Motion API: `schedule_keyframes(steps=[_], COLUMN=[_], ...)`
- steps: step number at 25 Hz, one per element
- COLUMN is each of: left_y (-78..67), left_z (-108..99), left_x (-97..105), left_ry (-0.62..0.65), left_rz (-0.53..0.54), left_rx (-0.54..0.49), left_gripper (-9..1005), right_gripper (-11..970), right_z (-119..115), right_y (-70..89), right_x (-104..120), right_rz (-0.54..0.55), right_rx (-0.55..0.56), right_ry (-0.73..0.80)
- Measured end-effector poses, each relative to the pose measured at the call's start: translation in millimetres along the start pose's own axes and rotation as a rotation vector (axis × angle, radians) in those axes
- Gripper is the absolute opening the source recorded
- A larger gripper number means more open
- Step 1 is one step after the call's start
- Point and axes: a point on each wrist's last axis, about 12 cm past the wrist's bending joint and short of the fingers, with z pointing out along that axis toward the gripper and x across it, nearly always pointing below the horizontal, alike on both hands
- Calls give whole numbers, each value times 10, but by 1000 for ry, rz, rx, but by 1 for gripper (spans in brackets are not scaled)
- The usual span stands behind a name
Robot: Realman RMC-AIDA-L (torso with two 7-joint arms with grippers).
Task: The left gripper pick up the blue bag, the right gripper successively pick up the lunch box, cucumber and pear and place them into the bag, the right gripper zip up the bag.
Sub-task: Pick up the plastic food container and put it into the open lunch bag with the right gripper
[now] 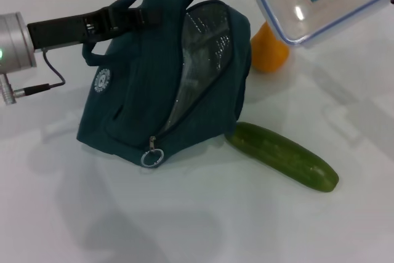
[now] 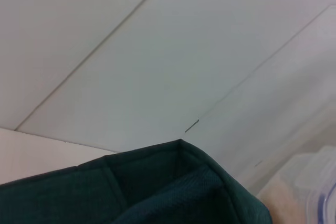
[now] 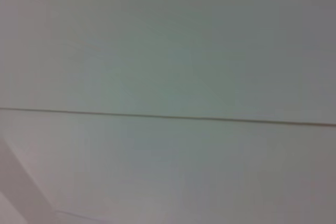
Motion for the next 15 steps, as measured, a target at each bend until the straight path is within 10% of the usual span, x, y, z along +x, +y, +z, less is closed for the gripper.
schedule_keyframes(steps=[15], left_y=[-67], left_z=[108], left_x=[10], left_ry=[27], left_rz=[12], left_rx=[43], left_gripper=[47], right_gripper=[61], right_z=[470], right_y=[16], right_x=[31], right_rz=[3], right_rx=[-32], right_ry=[94])
